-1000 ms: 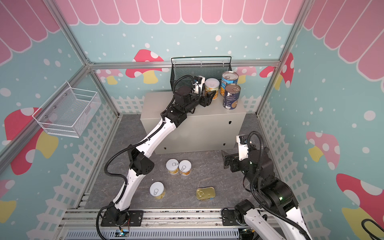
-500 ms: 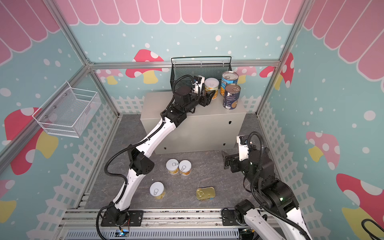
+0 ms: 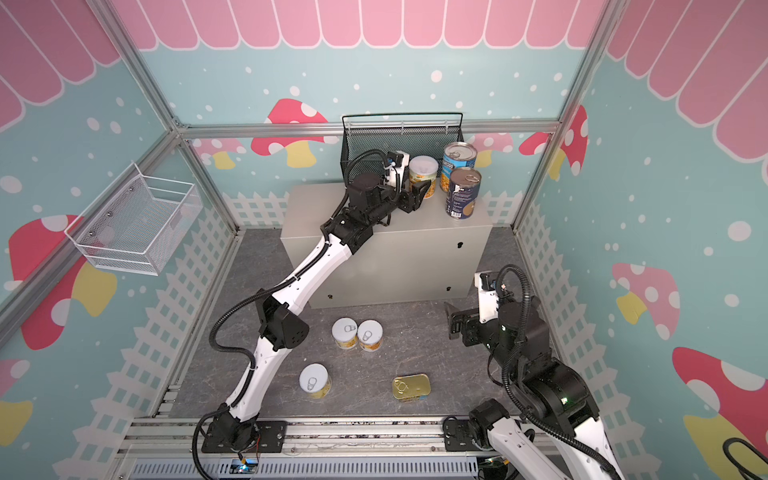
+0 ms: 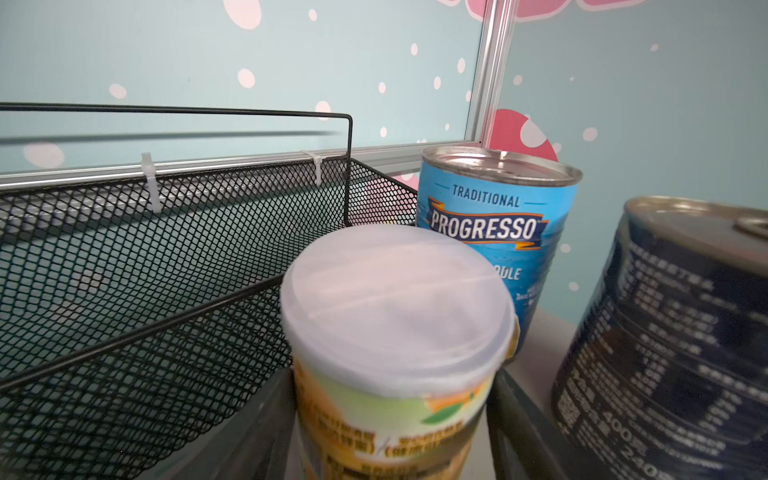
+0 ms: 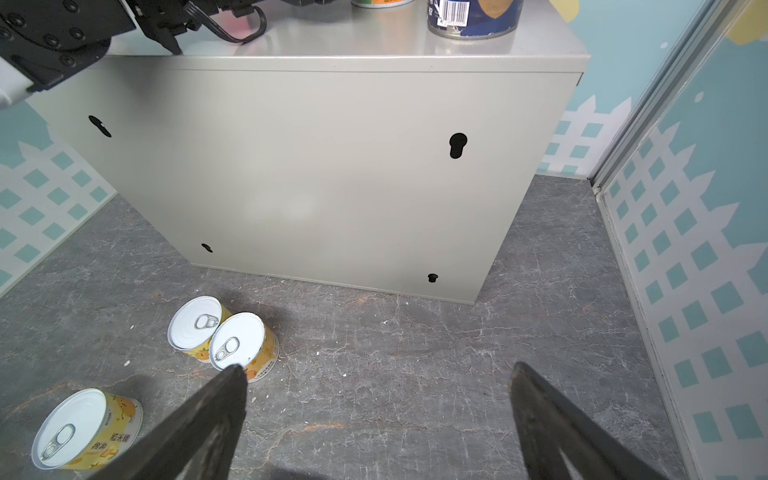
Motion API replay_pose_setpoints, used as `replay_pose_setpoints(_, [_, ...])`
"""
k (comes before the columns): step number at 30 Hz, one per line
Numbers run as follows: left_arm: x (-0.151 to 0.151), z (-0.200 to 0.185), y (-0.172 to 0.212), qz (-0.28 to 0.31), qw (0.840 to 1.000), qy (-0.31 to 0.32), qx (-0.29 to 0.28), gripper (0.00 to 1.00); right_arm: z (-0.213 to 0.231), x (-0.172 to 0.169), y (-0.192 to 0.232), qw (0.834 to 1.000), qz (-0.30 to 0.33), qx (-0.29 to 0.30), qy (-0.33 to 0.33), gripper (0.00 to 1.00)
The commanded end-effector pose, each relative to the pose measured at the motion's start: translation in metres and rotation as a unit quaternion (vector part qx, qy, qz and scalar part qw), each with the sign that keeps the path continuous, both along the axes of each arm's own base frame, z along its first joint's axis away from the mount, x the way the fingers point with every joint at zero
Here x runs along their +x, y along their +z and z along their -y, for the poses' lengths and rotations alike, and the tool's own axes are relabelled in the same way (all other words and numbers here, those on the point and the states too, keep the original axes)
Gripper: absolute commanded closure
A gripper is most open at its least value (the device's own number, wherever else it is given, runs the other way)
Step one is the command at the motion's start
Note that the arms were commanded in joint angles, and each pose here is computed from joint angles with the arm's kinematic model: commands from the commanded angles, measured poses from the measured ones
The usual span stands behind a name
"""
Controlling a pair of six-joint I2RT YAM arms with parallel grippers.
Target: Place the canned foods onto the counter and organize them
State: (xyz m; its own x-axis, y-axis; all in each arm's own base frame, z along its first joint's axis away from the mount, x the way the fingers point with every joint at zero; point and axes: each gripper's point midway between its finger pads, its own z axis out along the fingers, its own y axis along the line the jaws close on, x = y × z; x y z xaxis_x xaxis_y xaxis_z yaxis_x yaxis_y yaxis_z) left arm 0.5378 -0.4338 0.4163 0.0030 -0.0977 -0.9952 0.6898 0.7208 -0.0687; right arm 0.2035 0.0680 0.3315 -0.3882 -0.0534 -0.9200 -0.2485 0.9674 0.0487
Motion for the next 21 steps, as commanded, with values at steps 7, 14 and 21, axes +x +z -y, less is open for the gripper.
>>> replay_pose_setpoints(7, [0.010, 0.005, -0.022, -0.012, 1.000, -0.007, 0.005, 0.14, 0.005, -0.003, 0.005, 1.000, 0.006, 0.001, -0.009, 0.01])
replay_pose_setpoints(14, [0.003, -0.002, -0.014, -0.014, 1.000, -0.007, 0.007, 0.05, 0.006, -0.005, 0.006, 1.000, 0.007, 0.004, -0.009, 0.01])
replay_pose_setpoints(21, [-0.021, -0.018, -0.003, 0.002, 1.000, -0.006, 0.001, 0.01, 0.006, -0.007, 0.008, 1.000, 0.011, 0.008, -0.007, 0.01])
